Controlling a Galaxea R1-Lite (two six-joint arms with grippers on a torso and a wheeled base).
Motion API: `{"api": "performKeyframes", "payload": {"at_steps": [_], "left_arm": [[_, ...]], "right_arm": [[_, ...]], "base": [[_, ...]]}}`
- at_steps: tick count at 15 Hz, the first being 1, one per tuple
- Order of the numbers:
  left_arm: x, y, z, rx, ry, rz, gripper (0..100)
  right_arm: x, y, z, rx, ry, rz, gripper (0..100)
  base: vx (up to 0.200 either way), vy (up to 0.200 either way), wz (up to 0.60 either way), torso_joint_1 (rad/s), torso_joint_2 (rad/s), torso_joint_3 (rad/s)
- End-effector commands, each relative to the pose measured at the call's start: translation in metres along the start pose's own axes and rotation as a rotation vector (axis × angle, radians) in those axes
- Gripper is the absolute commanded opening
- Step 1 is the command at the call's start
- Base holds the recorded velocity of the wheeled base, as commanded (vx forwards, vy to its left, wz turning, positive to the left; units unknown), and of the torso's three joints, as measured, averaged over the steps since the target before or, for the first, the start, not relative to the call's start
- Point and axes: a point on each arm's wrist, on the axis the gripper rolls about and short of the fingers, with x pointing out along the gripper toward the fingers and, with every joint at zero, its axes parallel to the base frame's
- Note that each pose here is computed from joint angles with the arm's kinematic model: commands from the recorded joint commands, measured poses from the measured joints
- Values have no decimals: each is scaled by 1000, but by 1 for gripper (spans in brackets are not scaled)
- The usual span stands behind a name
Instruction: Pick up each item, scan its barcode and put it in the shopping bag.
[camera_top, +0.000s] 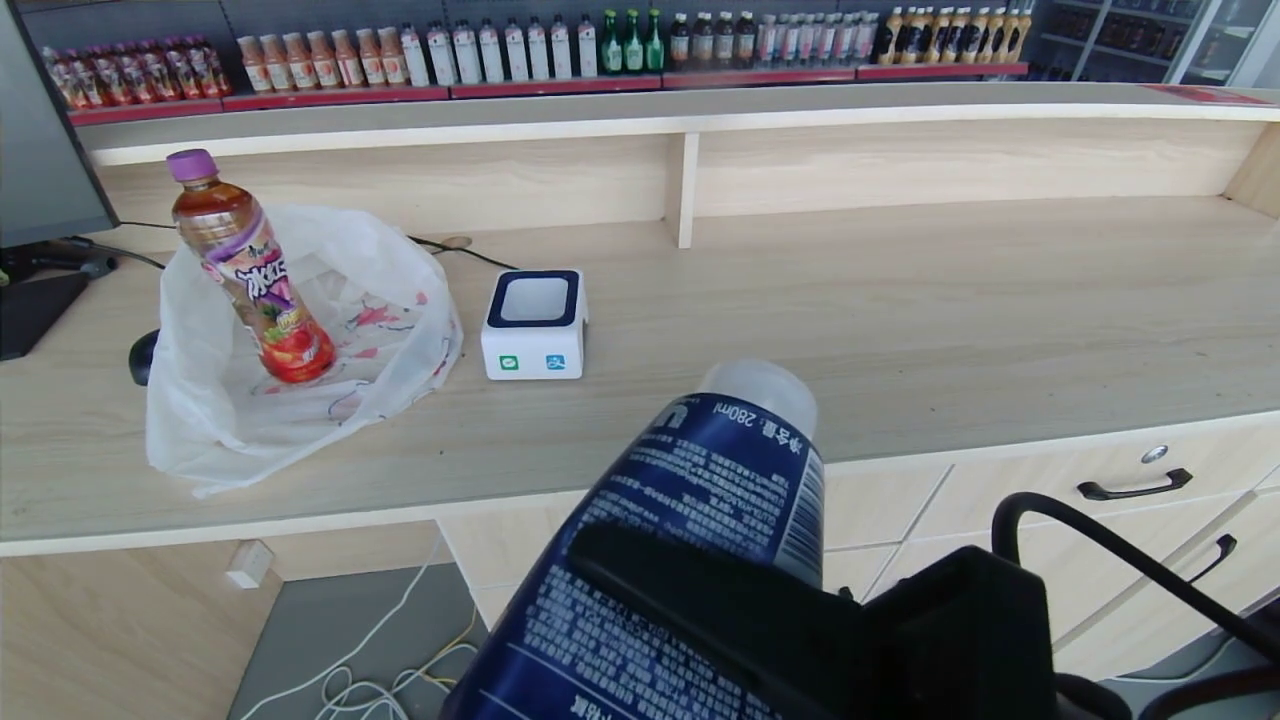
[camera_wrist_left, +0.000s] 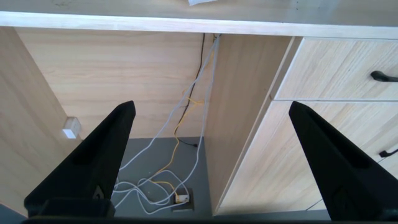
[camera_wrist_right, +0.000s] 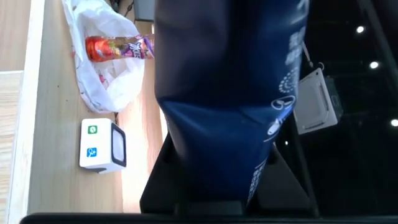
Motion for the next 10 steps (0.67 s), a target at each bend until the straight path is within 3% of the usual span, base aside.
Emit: {"api": "performKeyframes", "payload": {"at_steps": [1,10], "left_arm": [[0,0,0,0,0,0,100],[0,0,0,0,0,0,100]], "right_arm": [[-2,-2,-1,-15,4,-6,0],[-3,-4,-1,-38,8,-11,0]], "base": [[0,0,0,0,0,0],[0,0,0,0,0,0]]}}
